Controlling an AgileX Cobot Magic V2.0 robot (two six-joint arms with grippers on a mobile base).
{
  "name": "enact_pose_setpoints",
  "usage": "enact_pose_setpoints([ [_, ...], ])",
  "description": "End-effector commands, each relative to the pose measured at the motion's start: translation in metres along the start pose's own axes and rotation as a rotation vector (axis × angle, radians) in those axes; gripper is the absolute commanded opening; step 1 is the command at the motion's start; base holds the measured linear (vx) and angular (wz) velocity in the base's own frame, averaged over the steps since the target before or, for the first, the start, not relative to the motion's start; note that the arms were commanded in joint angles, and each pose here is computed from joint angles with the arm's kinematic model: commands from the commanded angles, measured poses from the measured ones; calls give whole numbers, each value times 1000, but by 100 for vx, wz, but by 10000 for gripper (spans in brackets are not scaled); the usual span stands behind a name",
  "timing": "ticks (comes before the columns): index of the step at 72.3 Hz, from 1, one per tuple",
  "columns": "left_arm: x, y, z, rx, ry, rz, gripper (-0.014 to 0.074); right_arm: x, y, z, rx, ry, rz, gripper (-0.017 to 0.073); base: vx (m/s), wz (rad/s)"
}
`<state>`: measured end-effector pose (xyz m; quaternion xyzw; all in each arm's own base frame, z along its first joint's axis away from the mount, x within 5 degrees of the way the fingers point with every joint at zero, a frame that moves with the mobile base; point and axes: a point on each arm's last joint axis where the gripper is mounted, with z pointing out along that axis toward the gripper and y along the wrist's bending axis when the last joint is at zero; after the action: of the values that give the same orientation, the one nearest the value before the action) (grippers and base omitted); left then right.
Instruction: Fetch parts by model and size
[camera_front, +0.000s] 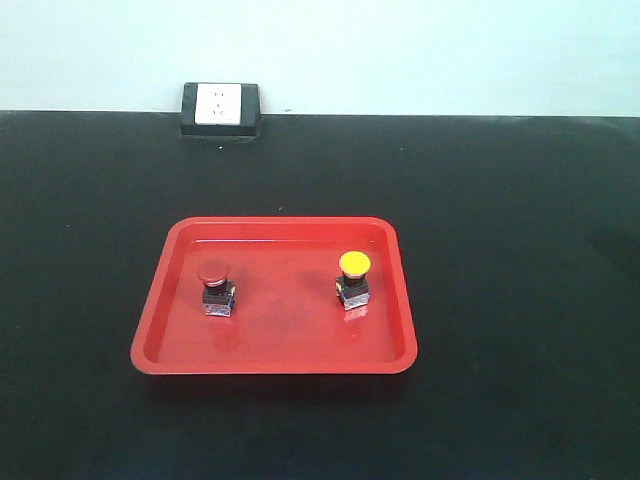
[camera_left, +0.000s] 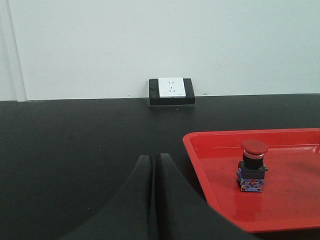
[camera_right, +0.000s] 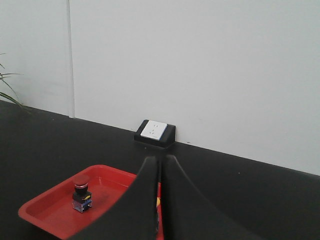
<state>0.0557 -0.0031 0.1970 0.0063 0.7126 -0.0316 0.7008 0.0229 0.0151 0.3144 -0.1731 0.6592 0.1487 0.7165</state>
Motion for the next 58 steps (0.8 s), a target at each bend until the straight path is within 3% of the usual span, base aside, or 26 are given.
enact_pose_setpoints([
  [1,-7,0,-1,-1,-85,-3,-6,-14,-2,1,19,-78,-15,-10,0,0],
  [27,-7,0,-1,-1,-86,-3,-6,-15,-2,-6,36,-113,-24,-10,0,0],
  [34,-7,0,-1,-1,-86,-3,-6,-14,-5,-7,126,-112,-102,-10,0,0],
  [44,-7,0,-1,-1,-86,-3,-6,5,-11,1,277,-81,-173,-10,0,0],
  [58,-7,0,-1,-1,-86,-3,-6,56,-21,15,427,-90,-148,-10,0,0],
])
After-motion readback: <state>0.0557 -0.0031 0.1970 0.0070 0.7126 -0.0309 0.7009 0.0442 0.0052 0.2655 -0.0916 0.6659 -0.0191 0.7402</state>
